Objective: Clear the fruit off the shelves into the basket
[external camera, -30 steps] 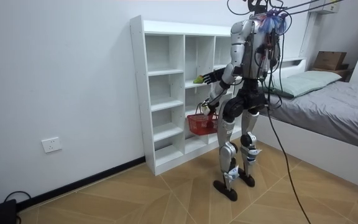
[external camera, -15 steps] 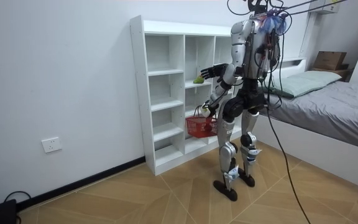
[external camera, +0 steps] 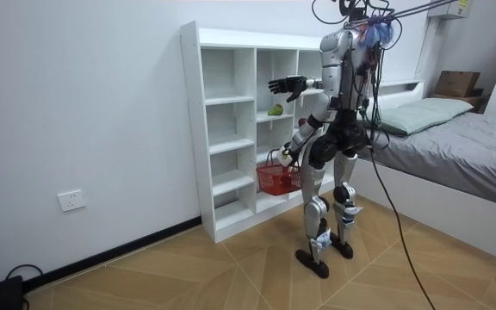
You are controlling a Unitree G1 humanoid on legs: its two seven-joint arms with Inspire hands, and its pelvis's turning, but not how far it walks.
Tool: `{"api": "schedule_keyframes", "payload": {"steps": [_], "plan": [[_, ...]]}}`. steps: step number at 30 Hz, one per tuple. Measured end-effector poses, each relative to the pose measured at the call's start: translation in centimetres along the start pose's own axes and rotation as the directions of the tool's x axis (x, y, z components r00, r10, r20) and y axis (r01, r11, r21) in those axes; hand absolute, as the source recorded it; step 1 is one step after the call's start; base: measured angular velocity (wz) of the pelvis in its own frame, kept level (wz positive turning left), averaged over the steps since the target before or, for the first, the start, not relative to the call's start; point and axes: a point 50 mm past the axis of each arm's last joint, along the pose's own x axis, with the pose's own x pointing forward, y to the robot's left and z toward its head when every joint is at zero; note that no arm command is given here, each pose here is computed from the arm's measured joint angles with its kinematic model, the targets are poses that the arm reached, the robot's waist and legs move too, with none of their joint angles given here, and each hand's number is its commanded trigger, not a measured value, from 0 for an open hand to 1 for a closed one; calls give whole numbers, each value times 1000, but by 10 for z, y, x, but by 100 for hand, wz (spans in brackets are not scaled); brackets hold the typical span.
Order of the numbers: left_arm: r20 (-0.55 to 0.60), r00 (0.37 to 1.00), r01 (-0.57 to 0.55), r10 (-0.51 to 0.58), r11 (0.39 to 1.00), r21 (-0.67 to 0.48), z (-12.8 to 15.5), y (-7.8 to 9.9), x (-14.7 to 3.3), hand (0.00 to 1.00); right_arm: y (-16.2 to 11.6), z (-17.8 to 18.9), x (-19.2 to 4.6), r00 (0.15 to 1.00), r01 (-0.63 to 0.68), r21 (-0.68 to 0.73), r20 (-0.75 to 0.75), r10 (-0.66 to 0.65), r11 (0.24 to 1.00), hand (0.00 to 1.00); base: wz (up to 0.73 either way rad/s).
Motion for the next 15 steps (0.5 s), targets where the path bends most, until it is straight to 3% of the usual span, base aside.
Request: {"api": "schedule_keyframes", "payload": {"steps": [8, 15], "plan": [[-19, 1000, -7, 7, 1000, 24, 1, 7, -1, 100, -36, 12, 17, 980, 193, 39, 47, -195, 980, 0, 11], [-30, 999, -22, 23, 999, 25, 3, 17, -2, 100, -57, -2, 17, 963, 269, 34, -17, -269, 962, 0, 15]]}}
